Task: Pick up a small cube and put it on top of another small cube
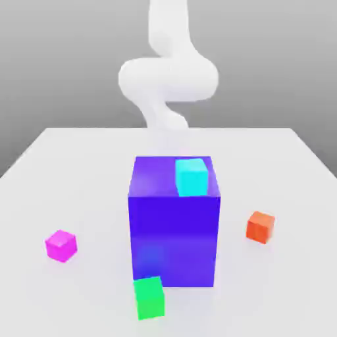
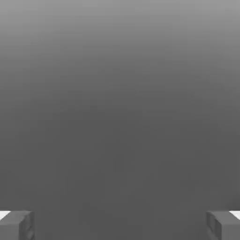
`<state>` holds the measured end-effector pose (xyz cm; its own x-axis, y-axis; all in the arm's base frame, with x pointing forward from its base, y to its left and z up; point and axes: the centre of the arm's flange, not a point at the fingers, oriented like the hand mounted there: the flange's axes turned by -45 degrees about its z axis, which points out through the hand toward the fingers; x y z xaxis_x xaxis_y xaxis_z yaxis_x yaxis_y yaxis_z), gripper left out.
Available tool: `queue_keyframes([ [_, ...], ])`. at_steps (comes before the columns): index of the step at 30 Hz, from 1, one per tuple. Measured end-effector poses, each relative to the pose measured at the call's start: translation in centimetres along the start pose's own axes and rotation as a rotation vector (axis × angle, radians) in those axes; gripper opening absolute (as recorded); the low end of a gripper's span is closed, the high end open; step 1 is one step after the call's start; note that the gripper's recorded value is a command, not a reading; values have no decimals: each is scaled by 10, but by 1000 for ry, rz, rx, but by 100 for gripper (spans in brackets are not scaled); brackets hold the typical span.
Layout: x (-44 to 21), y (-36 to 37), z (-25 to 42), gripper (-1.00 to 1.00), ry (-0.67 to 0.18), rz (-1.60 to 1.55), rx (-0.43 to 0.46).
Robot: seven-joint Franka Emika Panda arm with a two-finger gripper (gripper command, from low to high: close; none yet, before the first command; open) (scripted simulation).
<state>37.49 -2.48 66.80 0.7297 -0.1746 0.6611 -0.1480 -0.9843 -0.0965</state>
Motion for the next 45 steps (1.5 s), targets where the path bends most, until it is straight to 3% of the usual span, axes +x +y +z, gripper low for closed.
queue_keyframes([
  [13,-110,156,212,0,-268,865,-275],
  [26,-334,282,290,0,-389,1735,-715],
  [33,-383,283,338,0,-401,1762,-743],
  [34,-388,284,343,-100,-401,1763,-742],
  [45,-366,282,320,-100,-398,1762,-742],
])
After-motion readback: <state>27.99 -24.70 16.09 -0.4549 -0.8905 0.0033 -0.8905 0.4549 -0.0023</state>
